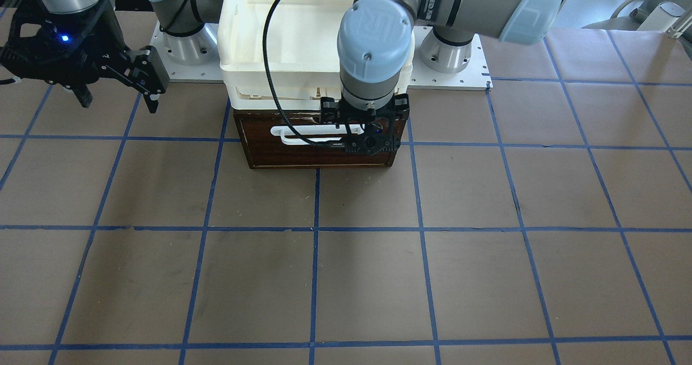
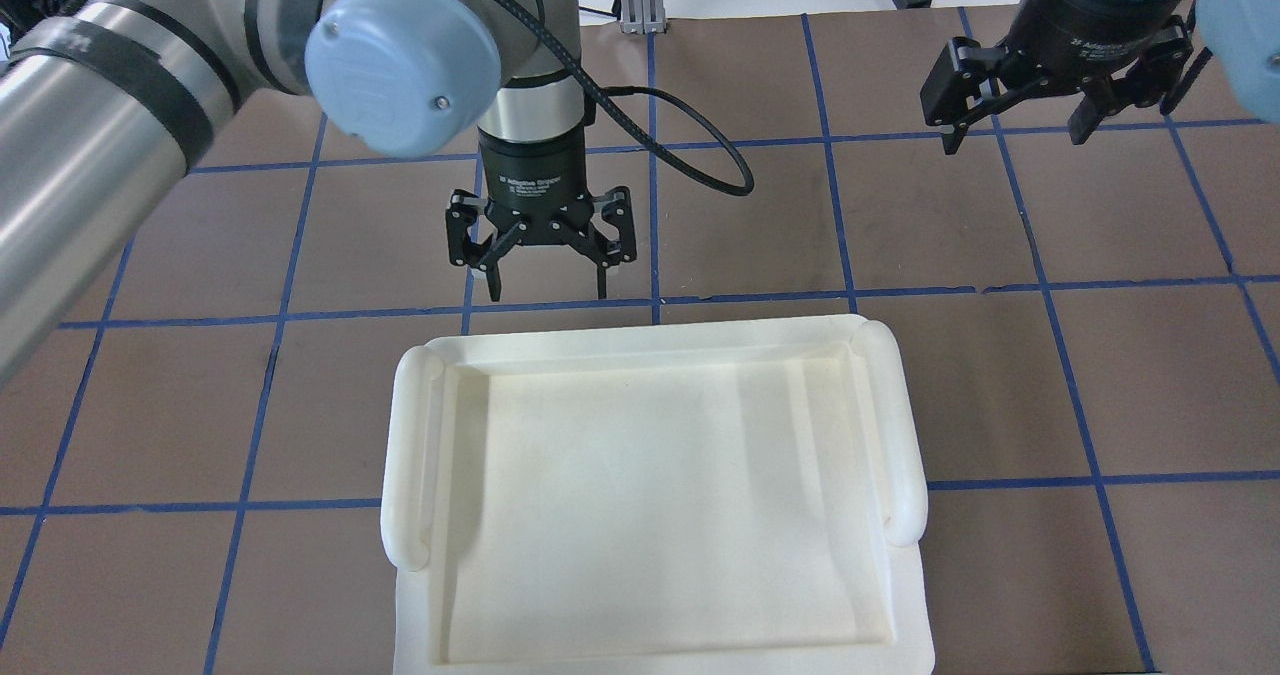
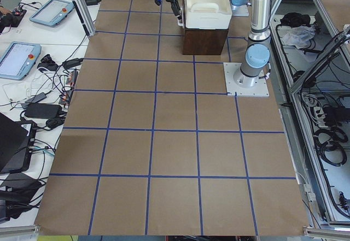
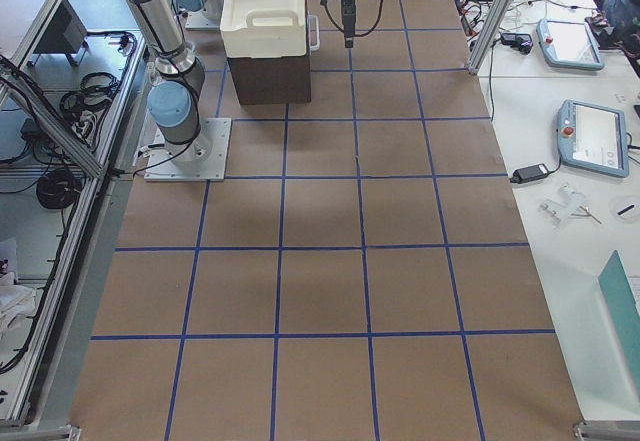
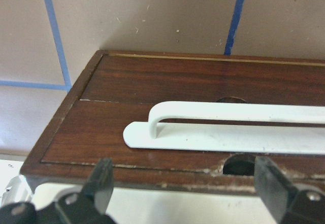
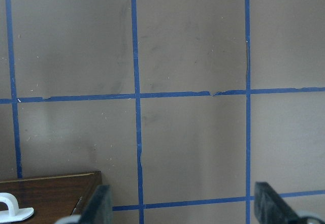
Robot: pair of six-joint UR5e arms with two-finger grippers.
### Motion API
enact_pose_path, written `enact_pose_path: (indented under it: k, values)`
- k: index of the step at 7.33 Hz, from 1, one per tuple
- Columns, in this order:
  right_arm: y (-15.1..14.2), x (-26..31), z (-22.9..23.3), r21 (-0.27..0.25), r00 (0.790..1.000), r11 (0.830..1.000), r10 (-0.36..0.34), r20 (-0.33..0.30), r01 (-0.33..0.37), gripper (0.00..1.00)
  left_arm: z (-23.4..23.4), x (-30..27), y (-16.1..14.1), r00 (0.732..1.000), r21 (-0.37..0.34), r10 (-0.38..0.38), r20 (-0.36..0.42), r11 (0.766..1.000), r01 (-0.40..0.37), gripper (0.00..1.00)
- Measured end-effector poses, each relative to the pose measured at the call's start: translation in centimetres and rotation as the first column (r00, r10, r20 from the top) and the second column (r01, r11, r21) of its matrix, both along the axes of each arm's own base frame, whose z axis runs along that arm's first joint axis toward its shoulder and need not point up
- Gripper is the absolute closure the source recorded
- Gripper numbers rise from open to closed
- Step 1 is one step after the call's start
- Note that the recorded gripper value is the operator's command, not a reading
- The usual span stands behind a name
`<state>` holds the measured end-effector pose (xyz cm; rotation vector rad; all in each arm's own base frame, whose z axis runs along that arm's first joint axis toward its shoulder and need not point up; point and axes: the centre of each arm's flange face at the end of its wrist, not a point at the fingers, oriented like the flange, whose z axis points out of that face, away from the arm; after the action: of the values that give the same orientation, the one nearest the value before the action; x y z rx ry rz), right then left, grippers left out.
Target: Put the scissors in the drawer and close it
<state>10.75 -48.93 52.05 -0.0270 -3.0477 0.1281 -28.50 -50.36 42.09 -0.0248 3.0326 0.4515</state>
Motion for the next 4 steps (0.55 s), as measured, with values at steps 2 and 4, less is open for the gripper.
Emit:
enact_pose_path:
  k: [2, 4]
  values:
    - [0.0, 0.0, -0.1, 0.004, 1.0, 1.0, -0.001, -0.001, 0.001, 0.0, 6.6, 6.5, -0.7, 1.0, -0.139, 0.017, -0.011, 0.99, -0.018, 0.0]
    - [0.0, 0.0, -0.1, 0.004, 1.0, 1.0, -0.002, -0.004, 0.002, 0.0, 11.7, 13.7, -0.5, 0.999, -0.277, 0.038, -0.032, 0.96, -0.045, 0.0]
